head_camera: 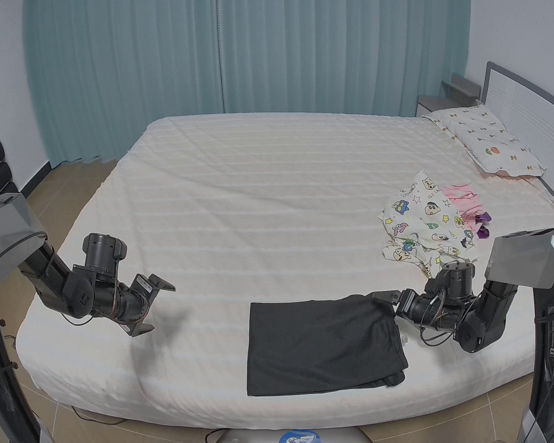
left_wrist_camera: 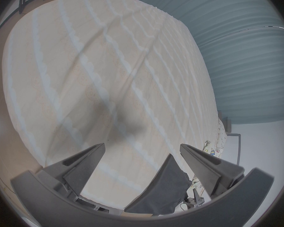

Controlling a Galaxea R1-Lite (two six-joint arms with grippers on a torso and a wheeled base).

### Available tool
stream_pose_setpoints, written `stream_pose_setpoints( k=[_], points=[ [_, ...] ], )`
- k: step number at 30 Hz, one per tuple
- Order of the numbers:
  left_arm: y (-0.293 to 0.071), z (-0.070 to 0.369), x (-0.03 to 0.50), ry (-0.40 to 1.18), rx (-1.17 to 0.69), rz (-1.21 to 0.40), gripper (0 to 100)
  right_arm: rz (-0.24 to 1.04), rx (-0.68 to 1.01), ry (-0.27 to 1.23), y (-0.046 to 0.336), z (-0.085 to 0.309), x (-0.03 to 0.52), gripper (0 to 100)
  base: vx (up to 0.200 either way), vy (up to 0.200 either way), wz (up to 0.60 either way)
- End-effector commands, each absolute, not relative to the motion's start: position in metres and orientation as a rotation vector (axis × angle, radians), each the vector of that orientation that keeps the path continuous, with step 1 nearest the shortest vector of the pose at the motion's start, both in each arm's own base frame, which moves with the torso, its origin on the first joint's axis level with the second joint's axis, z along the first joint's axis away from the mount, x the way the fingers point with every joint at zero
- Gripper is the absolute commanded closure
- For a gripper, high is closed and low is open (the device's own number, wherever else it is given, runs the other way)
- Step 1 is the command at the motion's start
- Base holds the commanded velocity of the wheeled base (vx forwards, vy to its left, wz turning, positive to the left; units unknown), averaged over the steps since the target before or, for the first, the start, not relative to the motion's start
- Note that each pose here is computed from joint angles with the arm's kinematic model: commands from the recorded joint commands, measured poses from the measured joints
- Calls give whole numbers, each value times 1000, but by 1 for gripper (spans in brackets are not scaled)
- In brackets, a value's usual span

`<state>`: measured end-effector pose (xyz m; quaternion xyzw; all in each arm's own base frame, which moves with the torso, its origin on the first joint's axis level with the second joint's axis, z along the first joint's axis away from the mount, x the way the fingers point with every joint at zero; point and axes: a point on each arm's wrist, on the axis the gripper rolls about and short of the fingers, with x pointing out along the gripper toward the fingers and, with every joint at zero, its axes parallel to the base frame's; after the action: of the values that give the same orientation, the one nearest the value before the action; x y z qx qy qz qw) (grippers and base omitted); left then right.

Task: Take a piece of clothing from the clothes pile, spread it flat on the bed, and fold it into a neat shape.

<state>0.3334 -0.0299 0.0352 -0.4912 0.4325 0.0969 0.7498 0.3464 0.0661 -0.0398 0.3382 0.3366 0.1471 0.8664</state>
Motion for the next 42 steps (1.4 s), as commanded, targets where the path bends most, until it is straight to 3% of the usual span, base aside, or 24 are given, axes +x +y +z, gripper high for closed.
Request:
stream_pose_setpoints(
  k=[1,18,33,34,42],
  points=[
    [-30,34,334,948,-1072,214,0,369,649,753,63,-43,331,0,0,0,0],
    [-31,34,334,949,-1071,212,0,519,476,792,88,-62,327,0,0,0,0],
    [-31,34,334,947,-1071,211,0,567,439,803,101,-64,324,0,0,0,0],
    [-31,34,334,946,-1071,211,0,563,439,809,101,-65,324,100,0,0,0],
    [-31,33,334,949,-1068,211,0,566,443,810,101,-63,322,100,0,0,0]
  ],
)
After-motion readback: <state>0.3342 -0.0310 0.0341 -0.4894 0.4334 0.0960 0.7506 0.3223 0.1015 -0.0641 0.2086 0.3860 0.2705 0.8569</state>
